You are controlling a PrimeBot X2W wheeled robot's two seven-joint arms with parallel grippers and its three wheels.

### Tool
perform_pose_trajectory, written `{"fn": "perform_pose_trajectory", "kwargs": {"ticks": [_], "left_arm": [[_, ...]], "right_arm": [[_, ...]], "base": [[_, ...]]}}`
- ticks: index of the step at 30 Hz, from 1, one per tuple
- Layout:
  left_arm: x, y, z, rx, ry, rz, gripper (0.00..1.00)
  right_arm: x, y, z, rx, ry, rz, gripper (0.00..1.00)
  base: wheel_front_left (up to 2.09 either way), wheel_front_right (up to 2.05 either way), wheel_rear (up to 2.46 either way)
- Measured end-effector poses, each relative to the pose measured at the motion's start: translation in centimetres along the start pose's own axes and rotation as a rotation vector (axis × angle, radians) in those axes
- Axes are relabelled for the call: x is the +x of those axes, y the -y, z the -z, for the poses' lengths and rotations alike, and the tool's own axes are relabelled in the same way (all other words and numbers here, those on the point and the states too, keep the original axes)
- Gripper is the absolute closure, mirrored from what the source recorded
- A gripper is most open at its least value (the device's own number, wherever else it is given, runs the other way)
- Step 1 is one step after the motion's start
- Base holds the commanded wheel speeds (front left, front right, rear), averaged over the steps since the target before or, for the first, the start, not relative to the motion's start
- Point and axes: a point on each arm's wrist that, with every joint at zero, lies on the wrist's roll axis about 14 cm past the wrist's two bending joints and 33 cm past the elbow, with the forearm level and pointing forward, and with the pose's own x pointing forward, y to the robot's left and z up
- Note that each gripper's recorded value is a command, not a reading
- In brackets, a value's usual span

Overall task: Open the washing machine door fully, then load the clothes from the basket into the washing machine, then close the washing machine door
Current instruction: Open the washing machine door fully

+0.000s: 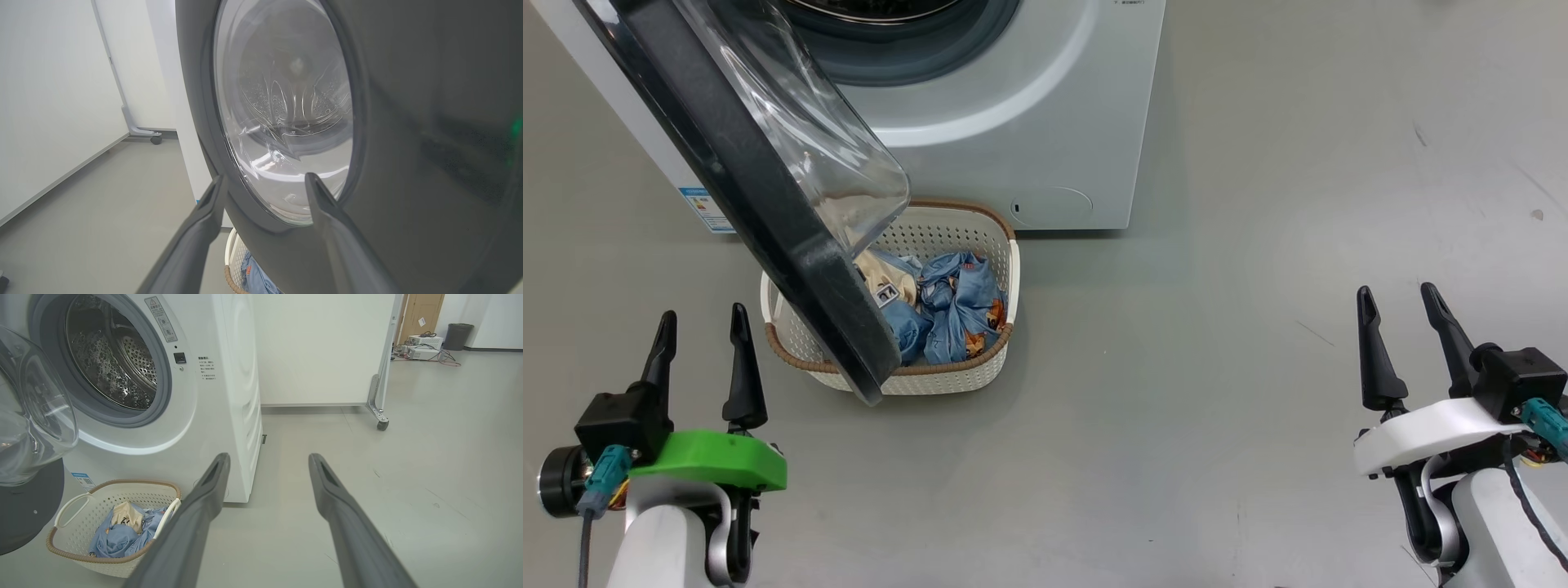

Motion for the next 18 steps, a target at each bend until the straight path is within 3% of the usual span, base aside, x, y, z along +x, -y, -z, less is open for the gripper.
{"fn": "perform_pose_trajectory", "kwargs": {"ticks": [18], "left_arm": [[-0.39, 0.1, -0.06, -0.002, 0.002, 0.001, 0.0]], "right_arm": [[-0.45, -0.22, 0.19, 0.009, 0.001, 0.0, 0.0]], "base": [[0.0, 0.0, 0.0]]}}
